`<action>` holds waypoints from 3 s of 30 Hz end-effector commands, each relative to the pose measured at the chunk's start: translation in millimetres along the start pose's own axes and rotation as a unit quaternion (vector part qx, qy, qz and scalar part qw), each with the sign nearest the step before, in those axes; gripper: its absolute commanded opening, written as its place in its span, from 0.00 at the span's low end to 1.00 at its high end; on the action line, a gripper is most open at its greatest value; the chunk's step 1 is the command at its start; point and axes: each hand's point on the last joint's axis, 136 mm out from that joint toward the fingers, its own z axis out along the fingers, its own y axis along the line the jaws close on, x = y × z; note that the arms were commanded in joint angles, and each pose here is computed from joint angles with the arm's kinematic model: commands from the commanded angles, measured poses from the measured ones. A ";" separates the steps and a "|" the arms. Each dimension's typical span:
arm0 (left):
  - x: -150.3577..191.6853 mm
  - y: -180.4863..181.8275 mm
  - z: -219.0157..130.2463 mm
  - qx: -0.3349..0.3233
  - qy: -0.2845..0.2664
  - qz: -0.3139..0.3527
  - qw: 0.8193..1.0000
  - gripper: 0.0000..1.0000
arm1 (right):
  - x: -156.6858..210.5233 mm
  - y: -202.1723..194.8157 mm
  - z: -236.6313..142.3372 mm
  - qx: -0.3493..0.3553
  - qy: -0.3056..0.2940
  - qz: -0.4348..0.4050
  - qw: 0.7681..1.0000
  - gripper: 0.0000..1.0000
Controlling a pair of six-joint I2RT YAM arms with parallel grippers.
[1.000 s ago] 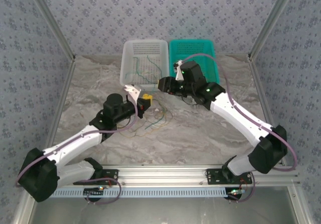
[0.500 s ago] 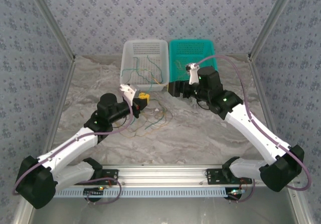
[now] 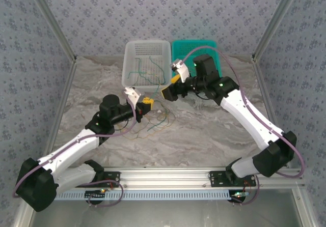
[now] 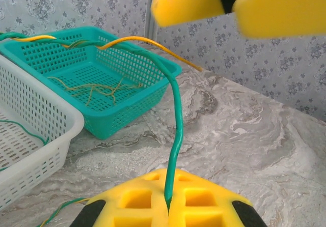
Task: Untangle the cables
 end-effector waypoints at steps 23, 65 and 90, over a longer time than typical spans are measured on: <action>-48.1 74.2 -60.5 -0.137 -0.113 -0.042 0.983 0.00 | -20.2 -60.4 -42.8 0.035 -0.075 0.123 0.989 0.00; -95.7 153.6 -134.0 -0.316 -0.191 -0.094 0.925 0.00 | -142.5 -139.6 -342.2 0.370 -0.384 0.188 0.825 0.00; -65.9 230.7 -47.5 -0.317 -0.035 -0.173 0.932 0.00 | -215.0 -135.9 -436.9 0.466 -0.471 0.139 0.736 0.00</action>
